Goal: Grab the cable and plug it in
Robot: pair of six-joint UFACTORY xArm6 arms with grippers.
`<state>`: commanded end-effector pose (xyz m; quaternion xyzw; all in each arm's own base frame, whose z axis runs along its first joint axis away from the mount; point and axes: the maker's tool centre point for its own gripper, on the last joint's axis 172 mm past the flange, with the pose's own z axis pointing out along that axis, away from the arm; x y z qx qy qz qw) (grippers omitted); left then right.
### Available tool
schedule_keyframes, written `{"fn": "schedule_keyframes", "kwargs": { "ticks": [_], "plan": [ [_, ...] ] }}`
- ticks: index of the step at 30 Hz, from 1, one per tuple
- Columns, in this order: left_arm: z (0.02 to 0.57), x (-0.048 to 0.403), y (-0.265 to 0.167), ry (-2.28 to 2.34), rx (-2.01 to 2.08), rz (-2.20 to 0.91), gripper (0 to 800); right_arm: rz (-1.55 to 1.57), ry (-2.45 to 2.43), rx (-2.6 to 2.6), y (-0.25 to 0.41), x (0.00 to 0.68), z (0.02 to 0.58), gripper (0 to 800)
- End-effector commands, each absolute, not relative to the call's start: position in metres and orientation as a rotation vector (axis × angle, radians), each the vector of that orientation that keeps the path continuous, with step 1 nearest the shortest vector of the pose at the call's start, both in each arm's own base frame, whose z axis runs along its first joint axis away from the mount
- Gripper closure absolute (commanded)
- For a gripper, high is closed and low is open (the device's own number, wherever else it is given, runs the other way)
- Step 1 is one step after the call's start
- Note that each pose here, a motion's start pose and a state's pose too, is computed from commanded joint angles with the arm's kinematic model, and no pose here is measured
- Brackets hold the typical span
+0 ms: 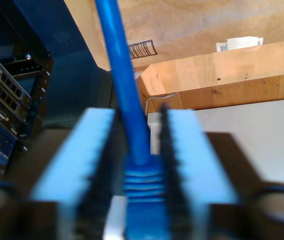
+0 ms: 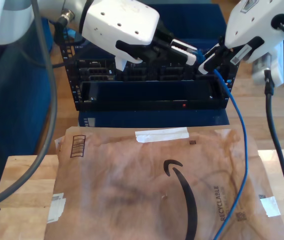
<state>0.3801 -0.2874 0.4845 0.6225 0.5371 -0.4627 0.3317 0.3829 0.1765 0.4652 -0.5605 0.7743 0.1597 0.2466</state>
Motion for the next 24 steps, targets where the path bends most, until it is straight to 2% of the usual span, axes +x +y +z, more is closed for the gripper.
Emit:
{"fn": "schedule_keyframes", "kwargs": {
  "ticks": [1,2,6,24],
  "plan": [
    [0.485,0.378,-0.288,1.402,1.63,-1.216,797,0.427,2.095,-1.546,0.176,0.382,0.466,184],
    [0.486,0.376,-0.287,1.4,1.633,-1.226,798,0.416,2.079,-1.561,0.175,0.382,0.468,119],
    [0.496,0.378,-0.279,1.398,1.577,-1.275,798,0.37,2.03,-1.592,0.171,0.38,0.476,8],
    [0.506,0.395,-0.193,1.475,1.242,-1.671,798,0.166,1.683,-1.772,0.176,0.366,0.527,2]
  ]
}}
